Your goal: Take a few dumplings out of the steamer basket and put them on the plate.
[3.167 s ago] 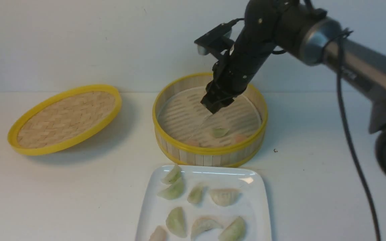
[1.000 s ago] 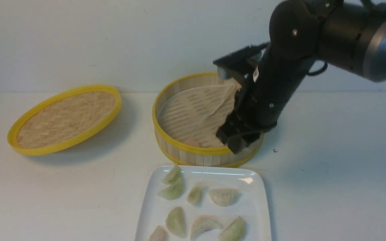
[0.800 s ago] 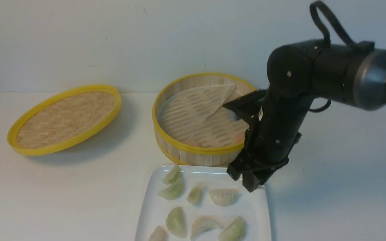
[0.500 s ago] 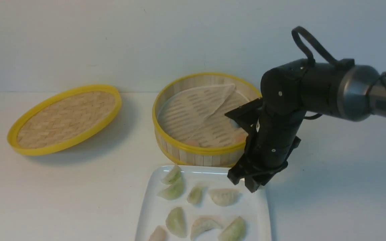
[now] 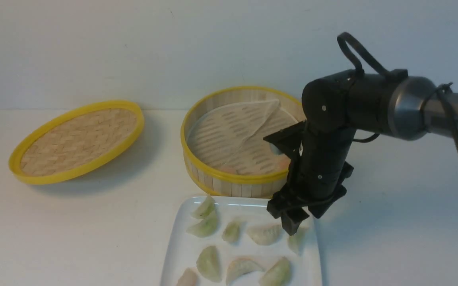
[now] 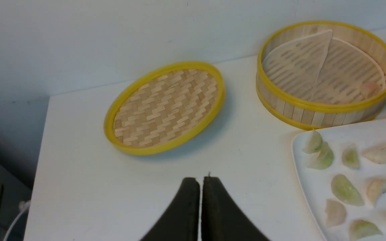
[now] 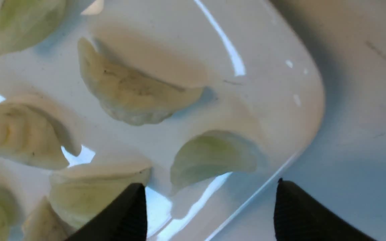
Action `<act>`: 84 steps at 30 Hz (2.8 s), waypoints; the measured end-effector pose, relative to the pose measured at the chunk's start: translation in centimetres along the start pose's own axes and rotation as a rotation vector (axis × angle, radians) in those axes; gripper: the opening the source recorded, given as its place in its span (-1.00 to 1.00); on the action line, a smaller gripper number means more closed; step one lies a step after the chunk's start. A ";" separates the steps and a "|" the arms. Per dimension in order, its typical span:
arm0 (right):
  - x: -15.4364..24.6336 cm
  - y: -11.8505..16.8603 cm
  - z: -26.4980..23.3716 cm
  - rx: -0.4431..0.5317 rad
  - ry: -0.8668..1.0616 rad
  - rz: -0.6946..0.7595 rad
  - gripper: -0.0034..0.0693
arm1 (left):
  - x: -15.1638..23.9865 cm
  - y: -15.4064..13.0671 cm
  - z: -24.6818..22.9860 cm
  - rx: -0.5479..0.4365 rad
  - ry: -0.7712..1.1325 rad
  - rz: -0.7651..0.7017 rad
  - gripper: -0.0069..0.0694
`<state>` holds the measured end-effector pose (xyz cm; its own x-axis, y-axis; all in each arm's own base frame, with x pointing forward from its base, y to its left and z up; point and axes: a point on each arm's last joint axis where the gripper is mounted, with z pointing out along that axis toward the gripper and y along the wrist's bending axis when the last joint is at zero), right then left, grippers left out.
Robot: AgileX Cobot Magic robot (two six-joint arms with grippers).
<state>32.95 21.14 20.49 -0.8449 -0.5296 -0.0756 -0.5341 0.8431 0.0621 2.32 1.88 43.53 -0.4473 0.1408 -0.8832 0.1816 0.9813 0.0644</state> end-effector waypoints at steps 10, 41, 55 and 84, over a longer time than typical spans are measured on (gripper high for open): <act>6.8 1.4 -18.1 -0.041 -0.470 0.010 -0.69 | 0.0 0.0 0.0 0.000 0.000 -0.001 -0.84; 39.2 0.2 -17.8 0.027 -1.744 0.049 -0.94 | -0.7 -5.0 8.3 0.262 -0.369 -0.031 -0.84; 39.1 0.1 -17.6 0.039 -1.740 0.046 -0.94 | -0.9 -5.3 8.8 0.292 -0.367 -0.065 -0.84; 39.1 0.1 -17.6 0.042 -1.741 0.046 -0.94 | 8.8 -4.2 11.2 0.161 -0.291 -0.042 -0.84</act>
<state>-0.70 -1.09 35.06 0.1749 0.1790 -0.9682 -0.4877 0.8700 0.0727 7.40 -2.52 30.34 -0.1925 0.0348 -0.9807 0.3151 0.9486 -0.0282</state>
